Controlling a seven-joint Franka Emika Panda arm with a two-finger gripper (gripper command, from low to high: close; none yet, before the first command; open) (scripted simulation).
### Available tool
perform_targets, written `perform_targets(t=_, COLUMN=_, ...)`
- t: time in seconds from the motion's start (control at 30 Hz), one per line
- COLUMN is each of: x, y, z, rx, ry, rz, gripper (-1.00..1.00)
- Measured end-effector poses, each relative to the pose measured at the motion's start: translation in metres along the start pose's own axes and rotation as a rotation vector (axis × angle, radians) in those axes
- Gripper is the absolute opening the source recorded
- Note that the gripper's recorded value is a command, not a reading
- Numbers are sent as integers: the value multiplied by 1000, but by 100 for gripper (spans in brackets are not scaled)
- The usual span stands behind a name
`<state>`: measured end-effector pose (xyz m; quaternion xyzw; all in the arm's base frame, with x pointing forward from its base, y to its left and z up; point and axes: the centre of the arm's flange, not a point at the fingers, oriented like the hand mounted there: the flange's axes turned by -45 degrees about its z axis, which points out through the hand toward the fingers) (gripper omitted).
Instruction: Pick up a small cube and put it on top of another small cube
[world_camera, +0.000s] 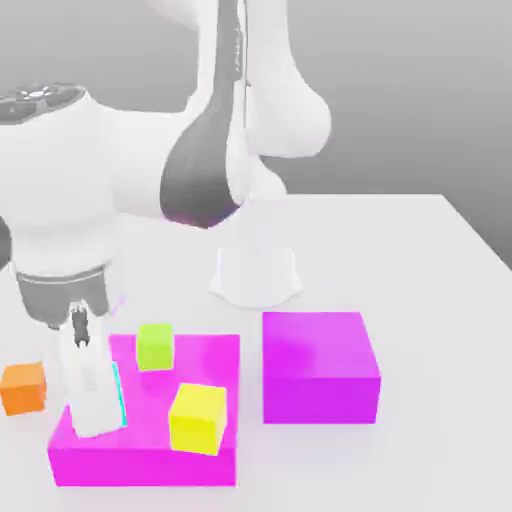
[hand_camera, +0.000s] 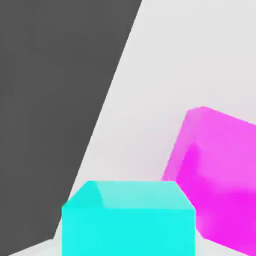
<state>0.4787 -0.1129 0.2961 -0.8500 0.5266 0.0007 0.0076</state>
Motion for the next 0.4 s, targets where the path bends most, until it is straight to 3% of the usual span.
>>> perform_targets(t=0.13, x=-51, y=8, z=-13, rx=-8, ry=6, rz=-107, gripper=-100)
perform_targets(t=0.27, x=-56, y=12, z=30, rx=-12, ry=10, rz=-119, gripper=-100)
perform_targets(t=0.3, x=-57, y=13, z=41, rx=-12, ry=10, rz=-120, gripper=100)
perform_targets(t=0.4, x=-58, y=13, z=41, rx=-12, ry=10, rz=-121, gripper=100)
